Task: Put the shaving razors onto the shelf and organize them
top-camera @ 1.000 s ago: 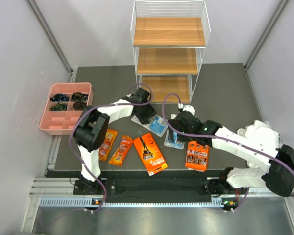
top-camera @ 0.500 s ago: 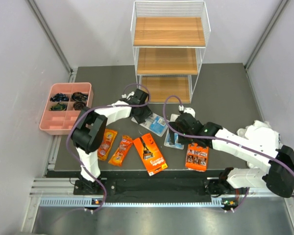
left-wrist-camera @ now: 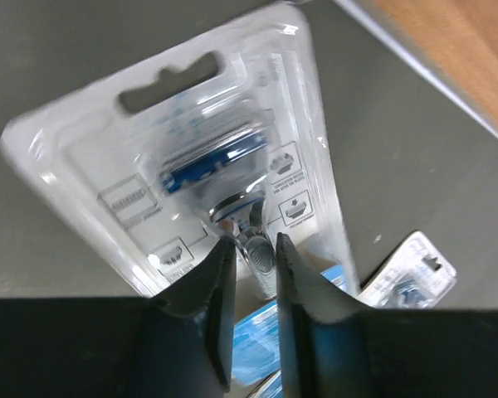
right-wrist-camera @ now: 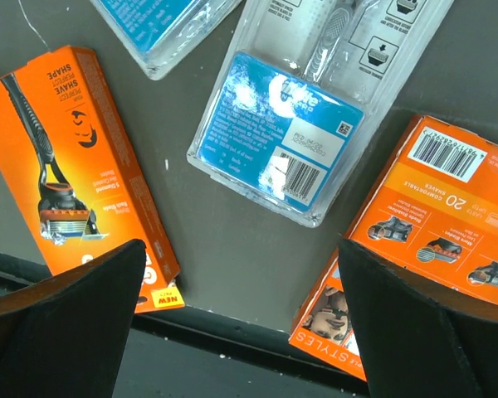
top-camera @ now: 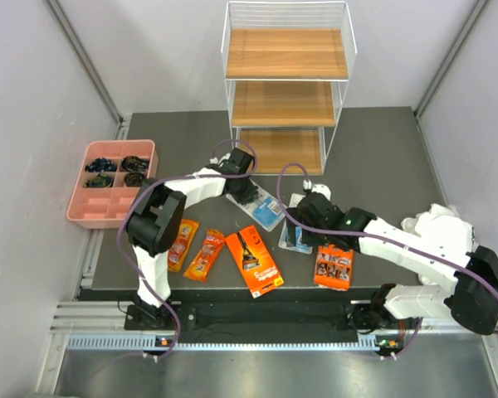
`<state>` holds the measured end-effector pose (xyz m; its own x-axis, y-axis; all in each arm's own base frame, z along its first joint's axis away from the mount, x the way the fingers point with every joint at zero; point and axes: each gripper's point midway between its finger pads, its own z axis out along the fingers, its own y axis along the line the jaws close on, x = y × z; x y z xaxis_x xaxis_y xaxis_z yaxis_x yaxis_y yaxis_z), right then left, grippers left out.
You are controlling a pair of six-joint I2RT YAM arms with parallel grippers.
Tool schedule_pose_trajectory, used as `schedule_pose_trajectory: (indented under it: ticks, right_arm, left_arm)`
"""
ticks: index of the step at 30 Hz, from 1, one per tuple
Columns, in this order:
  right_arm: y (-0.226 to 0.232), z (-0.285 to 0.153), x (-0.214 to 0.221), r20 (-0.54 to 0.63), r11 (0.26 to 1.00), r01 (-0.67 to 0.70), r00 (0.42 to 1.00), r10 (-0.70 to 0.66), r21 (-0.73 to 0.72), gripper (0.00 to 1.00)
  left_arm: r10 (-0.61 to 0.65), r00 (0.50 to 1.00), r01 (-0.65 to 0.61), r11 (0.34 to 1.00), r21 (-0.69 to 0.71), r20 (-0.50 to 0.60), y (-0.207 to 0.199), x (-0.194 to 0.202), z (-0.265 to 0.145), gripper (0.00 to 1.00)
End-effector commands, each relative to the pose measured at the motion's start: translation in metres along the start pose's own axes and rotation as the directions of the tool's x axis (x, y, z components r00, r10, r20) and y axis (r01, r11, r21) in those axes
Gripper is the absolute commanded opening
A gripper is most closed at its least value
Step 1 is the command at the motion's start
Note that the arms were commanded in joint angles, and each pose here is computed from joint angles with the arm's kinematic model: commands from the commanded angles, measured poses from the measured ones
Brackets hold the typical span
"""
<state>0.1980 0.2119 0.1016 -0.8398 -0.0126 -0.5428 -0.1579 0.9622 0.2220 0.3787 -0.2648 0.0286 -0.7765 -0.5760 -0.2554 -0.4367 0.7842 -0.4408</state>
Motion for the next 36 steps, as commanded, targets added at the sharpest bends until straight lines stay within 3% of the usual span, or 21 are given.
schedule_pose_trajectory:
  ticks: [1, 4, 22, 36]
  right_arm:
    - [0.003, -0.002, -0.007, 0.026, 0.999, -0.032, 0.999, 0.032, -0.024, 0.99]
    - [0.003, -0.002, -0.005, 0.023, 0.999, -0.036, 0.999, 0.037, -0.027, 0.99]
    - [0.003, -0.003, -0.001, 0.019, 0.998, -0.051, 0.998, 0.052, -0.039, 0.99]
    - [0.018, -0.014, -0.004, 0.029, 0.989, -0.054, 0.998, 0.059, -0.14, 0.99]
  left_arm:
    - [0.053, 0.994, -0.065, 0.989, -0.13, -0.094, 0.043, 0.03, 0.03, 0.12]
    - [0.063, 0.992, -0.077, 0.989, -0.128, -0.113, 0.047, 0.036, 0.032, 0.0]
    - [0.072, 0.995, -0.07, 0.997, 0.022, -0.076, 0.013, 0.026, -0.007, 0.0]
    - [0.097, 0.995, -0.096, 0.984, 0.15, 0.002, -0.013, 0.006, -0.06, 0.0]
